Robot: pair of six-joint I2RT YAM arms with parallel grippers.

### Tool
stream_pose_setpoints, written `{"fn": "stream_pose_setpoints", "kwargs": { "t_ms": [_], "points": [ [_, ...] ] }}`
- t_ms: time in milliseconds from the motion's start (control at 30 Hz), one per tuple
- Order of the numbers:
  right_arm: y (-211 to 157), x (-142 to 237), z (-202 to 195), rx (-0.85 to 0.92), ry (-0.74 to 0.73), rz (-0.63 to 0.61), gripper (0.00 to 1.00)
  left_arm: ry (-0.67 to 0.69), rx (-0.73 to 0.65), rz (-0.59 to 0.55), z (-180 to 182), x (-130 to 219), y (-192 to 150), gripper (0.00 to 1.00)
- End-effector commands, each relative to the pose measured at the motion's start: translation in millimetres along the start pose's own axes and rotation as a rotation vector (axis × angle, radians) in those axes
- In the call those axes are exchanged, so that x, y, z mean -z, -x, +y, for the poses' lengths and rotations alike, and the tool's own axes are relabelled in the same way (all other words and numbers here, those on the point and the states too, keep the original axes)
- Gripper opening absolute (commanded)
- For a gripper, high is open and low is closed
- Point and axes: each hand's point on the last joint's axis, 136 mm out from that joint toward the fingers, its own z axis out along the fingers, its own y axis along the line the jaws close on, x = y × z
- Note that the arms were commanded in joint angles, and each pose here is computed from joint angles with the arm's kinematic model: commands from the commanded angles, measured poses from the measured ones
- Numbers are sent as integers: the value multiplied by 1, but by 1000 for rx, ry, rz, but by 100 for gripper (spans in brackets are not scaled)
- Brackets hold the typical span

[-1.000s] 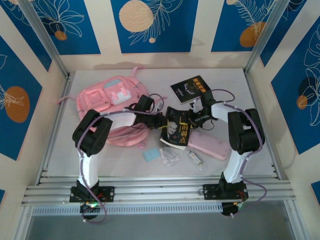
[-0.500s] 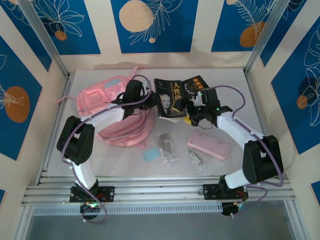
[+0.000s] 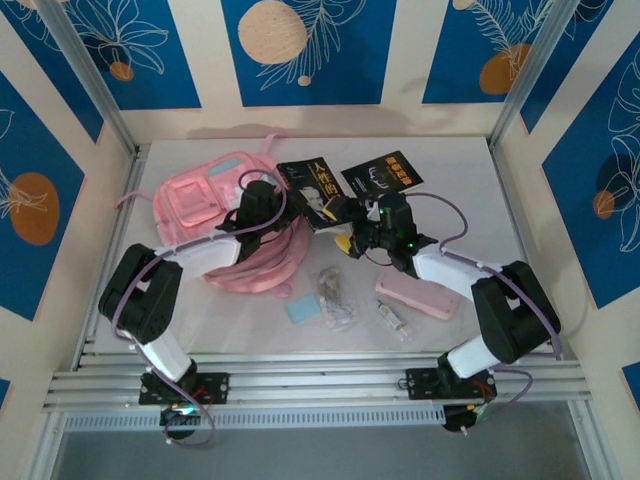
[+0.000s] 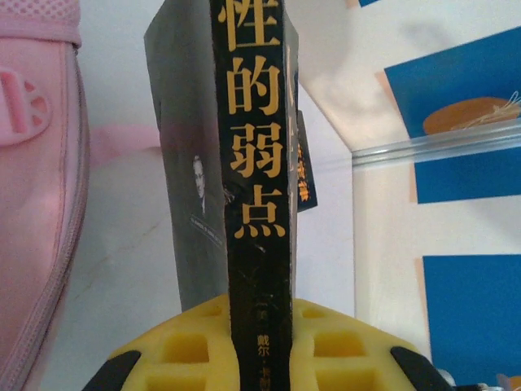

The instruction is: Pack books, pencil case, and school supplies into a backpack

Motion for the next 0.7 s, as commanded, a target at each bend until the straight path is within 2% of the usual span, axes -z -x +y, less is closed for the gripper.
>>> {"fn": "stream_pose_setpoints", "kwargs": {
  "t_ms": [0,100,233,367,467,600,633,667],
  "points": [
    [0,-12,29,-54,126,-9,99,-223,75,-138,-59,24,25,0],
    [-7,-20,27,-98,138,16,99,-252,95,-164,-61,30,26,0],
    [1,-27,17,-140,139,-15,100,-291,123,-156,-66,36,21,0],
    [26,-26,22,-143,192,-46,90,-283,137,-103,-60,42,8,0],
    [38,-22,31,-117,217,-59,70,-237,146,-94,-43,49,2,0],
    [38,-22,41,-76,222,-55,25,-194,132,-59,-27,53,-9,0],
    [38,-22,44,-68,219,-51,15,-186,126,-47,-25,54,-11,2],
    [37,-22,45,-60,216,-45,6,-176,110,-29,-23,54,-14,10]
  ]
}}
